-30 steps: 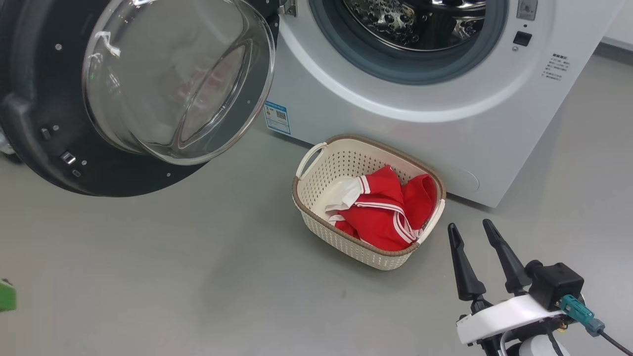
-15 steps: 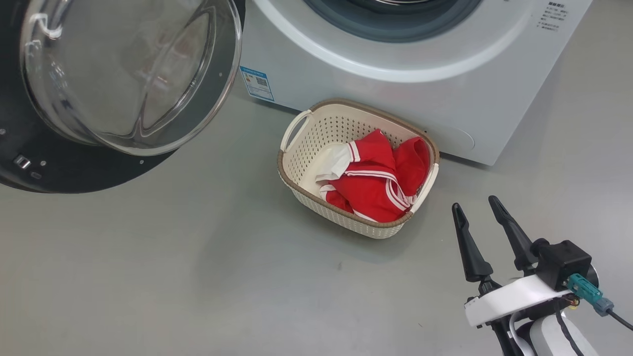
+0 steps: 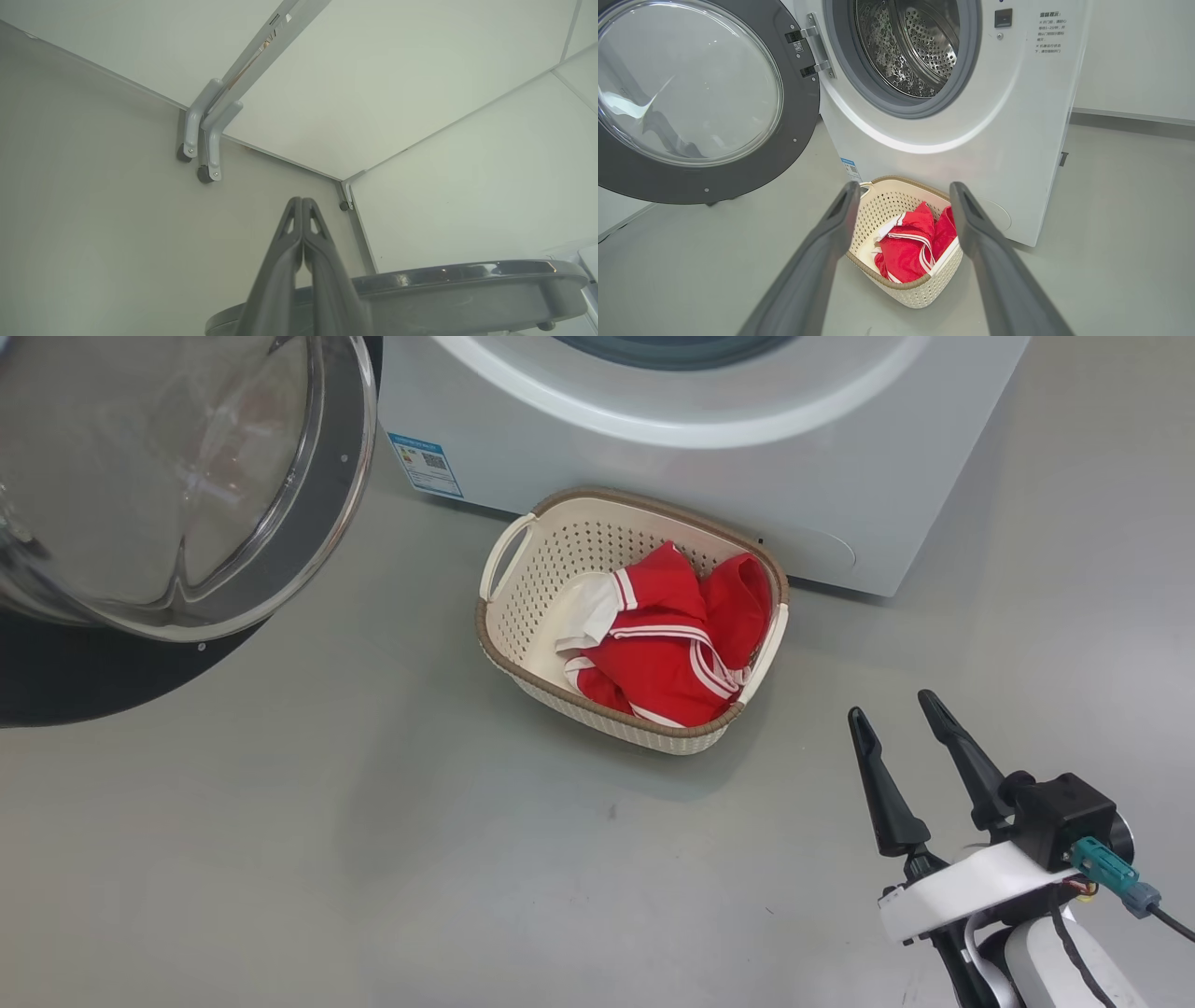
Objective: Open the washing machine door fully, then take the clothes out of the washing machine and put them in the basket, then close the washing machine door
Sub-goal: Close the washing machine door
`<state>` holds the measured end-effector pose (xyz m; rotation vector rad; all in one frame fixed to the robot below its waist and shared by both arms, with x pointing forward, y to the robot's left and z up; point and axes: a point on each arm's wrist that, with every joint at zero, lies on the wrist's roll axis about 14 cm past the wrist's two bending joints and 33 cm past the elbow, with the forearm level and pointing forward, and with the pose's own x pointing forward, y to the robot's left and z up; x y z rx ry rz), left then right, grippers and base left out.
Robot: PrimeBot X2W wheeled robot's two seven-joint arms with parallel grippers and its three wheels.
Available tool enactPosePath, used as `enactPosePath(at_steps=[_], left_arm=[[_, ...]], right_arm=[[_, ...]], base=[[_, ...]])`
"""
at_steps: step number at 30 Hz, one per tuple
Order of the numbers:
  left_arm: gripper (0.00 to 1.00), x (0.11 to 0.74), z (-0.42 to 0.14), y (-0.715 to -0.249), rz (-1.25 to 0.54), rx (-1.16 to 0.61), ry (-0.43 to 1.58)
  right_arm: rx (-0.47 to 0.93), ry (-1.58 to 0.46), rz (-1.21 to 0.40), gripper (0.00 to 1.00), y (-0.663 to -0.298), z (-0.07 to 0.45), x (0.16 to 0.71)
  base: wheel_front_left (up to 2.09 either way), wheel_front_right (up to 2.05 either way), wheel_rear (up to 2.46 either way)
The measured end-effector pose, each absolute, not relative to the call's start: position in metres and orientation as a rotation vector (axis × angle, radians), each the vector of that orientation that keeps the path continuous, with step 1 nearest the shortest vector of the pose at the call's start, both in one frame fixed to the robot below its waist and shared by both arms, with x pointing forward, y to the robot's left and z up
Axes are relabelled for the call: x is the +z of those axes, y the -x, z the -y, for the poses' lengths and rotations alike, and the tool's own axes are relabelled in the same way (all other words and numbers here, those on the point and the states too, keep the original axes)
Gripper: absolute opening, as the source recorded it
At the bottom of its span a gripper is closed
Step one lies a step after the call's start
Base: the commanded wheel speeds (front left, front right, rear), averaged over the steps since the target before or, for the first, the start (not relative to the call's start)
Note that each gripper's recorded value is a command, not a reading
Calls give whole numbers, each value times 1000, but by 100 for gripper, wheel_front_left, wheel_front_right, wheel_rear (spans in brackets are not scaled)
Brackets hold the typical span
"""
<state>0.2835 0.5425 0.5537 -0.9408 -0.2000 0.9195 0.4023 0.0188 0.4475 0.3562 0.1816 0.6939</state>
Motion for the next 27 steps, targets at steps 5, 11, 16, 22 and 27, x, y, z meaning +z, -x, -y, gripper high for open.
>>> enactPosePath(at_steps=[5, 11, 16, 22, 27], left_arm=[[0, 555, -545, -304, 231, 888, 1073], [0, 541, -542, -318, 181, 881, 1139], [0, 528, -528, -341, 104, 833, 1183], [0, 520, -522, -353, 44, 821, 1182], [0, 520, -520, -363, 37, 815, 1205]], right_arm=[[678, -357, -180, 100, -403, -13, 447], [662, -359, -164, 100, -406, -7, 450], [641, -350, -167, 100, -407, 2, 448], [624, -346, -164, 100, -408, 9, 448], [610, -338, -160, 100, -411, 15, 447]], base=[[0, 0, 0], [0, 0, 0], [0, 0, 0], [0, 0, 0], [0, 0, 0]])
